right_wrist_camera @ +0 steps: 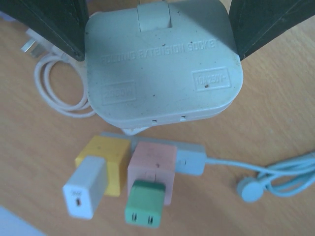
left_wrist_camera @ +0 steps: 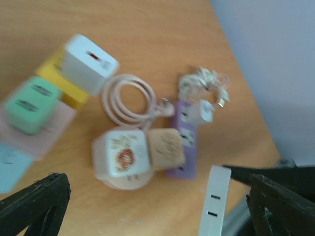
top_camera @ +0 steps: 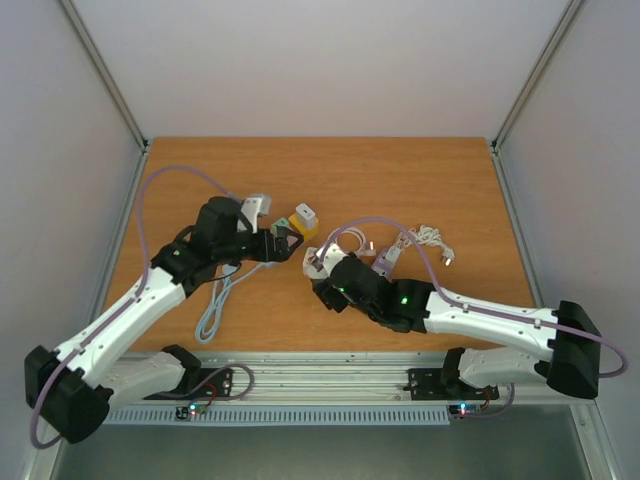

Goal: Insert the plug

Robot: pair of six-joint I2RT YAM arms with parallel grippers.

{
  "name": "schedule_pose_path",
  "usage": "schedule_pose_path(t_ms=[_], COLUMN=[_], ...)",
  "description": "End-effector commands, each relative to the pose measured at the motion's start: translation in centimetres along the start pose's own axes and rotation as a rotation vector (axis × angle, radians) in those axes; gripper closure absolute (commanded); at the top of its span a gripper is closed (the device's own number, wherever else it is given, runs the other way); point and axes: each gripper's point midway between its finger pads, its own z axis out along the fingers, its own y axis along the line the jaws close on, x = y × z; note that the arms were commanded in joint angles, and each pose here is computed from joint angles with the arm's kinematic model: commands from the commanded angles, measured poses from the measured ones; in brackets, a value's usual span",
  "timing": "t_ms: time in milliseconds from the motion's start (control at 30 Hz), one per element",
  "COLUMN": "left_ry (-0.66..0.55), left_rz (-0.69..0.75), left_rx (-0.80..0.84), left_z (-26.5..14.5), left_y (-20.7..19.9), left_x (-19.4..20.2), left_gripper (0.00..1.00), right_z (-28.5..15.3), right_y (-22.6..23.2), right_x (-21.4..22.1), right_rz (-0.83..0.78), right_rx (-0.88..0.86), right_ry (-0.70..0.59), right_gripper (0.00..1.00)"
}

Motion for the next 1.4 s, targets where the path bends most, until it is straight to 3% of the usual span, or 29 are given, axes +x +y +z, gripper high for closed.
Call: schedule_pose_path(t_ms=[0, 300, 533, 733, 967, 1167, 1367], left_ry=[0.127, 0.262, 0.311, 0.329, 0.328, 0.247, 0.166], left_rz=[0.045, -0.035, -0.07, -0.062, -0.037, 0.0, 0.065], left_rx=[0.311, 0.486, 0.534, 0.536, 0.524, 0.442, 0.358], left_z=[0.1, 0.2, -0.6, -0.6, -0.8, -0.4, -0.4], left_y=[-6.0, -8.6, -9.6, -9.6, -9.4, -8.5, -7.4], left_x=[0.4, 1.9, 2.2, 2.5, 2.5, 1.2, 0.1], left_gripper=[0.02, 0.15, 0.31, 0.58, 0.99, 1.0, 1.0], right_z=[-2.1, -5.1, -4.7, -4.1, -4.1, -5.0, -7.4], right_y=[-1.5, -0.5, 0.9, 1.7, 1.5, 0.7, -1.2], right_x=[-3.2, -7.6, -9.3, -9.6, -9.5, -8.9, -8.7], right_rz=[-0.013, -0.077, -0.182, -0.213, -0.187, -0.125, 0.026], right_rx=[0.042, -0.051, -0.098, -0.124, -0.12, -0.103, -0.1], right_ry=[-0.146, -0.265, -0.218, -0.175, -0.158, -0.166, -0.217], right_gripper=[0.37, 0.36, 0.35, 0.35, 0.32, 0.07, 0.04])
